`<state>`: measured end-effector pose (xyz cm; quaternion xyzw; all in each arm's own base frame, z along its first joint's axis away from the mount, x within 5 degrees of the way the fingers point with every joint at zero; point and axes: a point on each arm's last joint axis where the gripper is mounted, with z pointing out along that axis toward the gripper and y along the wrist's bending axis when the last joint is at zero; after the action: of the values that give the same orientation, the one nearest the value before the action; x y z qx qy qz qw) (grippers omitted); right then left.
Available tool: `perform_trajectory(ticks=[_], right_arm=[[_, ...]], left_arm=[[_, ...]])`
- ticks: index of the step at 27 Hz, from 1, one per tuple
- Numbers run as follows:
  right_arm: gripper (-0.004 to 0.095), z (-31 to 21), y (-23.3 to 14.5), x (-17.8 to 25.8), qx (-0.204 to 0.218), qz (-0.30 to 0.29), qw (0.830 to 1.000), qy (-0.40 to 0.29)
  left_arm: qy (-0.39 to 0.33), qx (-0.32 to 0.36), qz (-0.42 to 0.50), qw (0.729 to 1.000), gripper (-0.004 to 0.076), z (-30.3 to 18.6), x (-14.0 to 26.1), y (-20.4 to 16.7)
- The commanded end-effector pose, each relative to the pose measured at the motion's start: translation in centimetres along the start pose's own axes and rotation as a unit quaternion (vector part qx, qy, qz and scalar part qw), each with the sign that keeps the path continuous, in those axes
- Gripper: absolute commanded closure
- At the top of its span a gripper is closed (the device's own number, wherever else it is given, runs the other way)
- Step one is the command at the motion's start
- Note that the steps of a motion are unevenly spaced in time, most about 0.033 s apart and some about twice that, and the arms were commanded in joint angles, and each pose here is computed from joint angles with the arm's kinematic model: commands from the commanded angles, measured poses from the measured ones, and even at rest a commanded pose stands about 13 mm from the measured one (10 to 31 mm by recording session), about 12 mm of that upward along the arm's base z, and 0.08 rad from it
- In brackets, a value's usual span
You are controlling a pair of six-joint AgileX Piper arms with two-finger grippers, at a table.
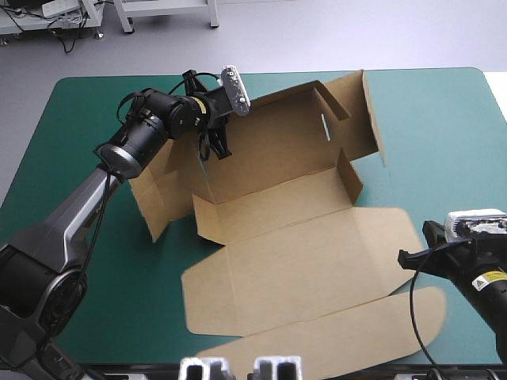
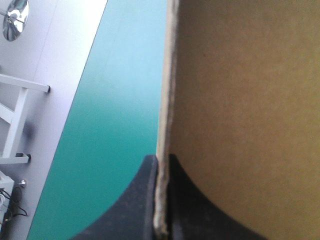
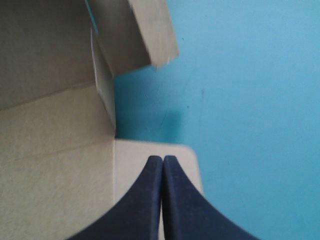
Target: Fold the box
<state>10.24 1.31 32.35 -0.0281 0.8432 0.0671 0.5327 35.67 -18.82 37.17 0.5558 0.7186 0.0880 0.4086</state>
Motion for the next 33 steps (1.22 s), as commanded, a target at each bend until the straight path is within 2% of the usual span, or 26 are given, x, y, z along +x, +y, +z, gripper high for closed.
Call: perform_trajectory(ticks=[1, 7, 12, 14, 18, 27, 33], right_arm=[[0.0928, -0.2, 0.1, -3.0, -0.001, -0.002, 0.999, -0.046], [0.0928, 0.4, 0.0, -6.8, 0.006, -0.032, 0.999, -0.027], [0.0928, 2.0, 0.0, -9.3, 0.001, -0.048, 0.999, -0.025], [0.0928, 3.6, 0.0, -10.9, -0.014, -0.049, 0.999, -0.011], [0.0928, 5.8, 0.0, -14.3, -0.024, -0.042, 0.999, -0.016], [0.0928, 10.3, 0.2, -18.2, -0.065, -0.050, 0.996, 0.019], [0.0928, 14.1, -0.2, -19.7, -0.072, -0.048, 0.995, 0.043]], left_arm=[[-0.065, -0.042, 0.006, 0.997, 0.0734, -3.1, -1.8, 1.2], [-0.081, 0.053, 0.018, 0.995, 0.0734, -3.1, -2.1, -0.5], [-0.068, 0.070, 0.033, 0.995, 0.0734, -3.2, -1.8, -0.9], [-0.078, 0.073, 0.047, 0.993, 0.0734, -3.2, -2.1, -1.0], [-0.094, 0.044, 0.085, 0.991, 0.0734, -2.8, -3.0, -2.7], [-0.035, -0.001, 0.089, 0.995, 0.0734, -2.4, -4.1, -5.2], [-0.012, -0.002, 0.145, 0.989, 0.0734, -2.0, -3.3, -7.0]])
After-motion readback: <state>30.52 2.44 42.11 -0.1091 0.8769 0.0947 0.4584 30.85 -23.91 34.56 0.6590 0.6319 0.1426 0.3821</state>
